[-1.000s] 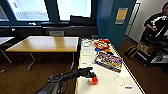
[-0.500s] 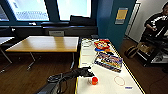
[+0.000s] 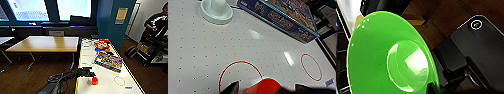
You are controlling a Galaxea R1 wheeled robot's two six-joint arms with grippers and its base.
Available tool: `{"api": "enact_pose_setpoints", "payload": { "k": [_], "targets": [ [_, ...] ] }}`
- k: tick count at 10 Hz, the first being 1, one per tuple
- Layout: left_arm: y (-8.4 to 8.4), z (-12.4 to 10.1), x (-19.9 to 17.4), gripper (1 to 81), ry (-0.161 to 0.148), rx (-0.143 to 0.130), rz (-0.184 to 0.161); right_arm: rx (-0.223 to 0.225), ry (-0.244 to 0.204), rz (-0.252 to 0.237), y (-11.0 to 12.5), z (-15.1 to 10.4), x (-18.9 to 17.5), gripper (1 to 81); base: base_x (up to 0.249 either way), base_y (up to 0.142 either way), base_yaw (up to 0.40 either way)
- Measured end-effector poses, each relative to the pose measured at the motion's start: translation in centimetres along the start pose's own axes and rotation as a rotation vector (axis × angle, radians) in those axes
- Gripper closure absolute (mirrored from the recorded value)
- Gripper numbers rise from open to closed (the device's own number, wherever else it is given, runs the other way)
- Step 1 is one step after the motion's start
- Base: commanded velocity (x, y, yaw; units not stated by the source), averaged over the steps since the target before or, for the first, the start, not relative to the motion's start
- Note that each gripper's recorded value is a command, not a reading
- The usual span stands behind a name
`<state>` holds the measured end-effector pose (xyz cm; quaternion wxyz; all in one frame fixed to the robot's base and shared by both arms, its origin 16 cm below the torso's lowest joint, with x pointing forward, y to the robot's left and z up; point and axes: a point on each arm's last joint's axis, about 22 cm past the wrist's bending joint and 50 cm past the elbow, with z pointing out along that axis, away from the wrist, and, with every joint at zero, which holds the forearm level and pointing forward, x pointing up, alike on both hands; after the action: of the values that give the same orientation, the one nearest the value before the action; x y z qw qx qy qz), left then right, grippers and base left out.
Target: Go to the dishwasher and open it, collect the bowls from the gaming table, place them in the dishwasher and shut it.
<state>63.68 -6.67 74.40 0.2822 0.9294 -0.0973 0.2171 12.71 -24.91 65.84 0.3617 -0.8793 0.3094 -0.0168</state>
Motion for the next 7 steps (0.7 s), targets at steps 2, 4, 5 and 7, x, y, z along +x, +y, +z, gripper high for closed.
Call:
{"api": "enact_pose_setpoints", "payload": {
  "k": [2, 4, 5, 7],
  "targets": [
    [0.02, 0.0, -0.01, 1.0, 0.0, 0.0, 0.0, 0.0, -0.005, 0.0, -0.01, 0.04, -0.15, 81.1, 0.0, 0.0, 0.0],
    [0.02, 0.0, 0.0, 1.0, 0.0, 0.0, 0.0, 0.001, -0.006, 0.0, -0.02, 0.07, -0.18, 81.1, 0.0, 0.0, 0.0],
    [0.02, 0.0, 0.01, 1.0, 0.0, 0.0, 0.0, 0.0, -0.006, 0.0, 0.0, 0.07, -0.17, 81.1, 0.0, 0.0, 0.0],
    [-0.57, 0.94, -0.88, 1.0, -0.017, -0.002, -0.012, -0.012, -0.018, 0.013, 0.46, 0.18, -0.48, 81.1, 0.0, 0.0, 0.0]
  ]
}}
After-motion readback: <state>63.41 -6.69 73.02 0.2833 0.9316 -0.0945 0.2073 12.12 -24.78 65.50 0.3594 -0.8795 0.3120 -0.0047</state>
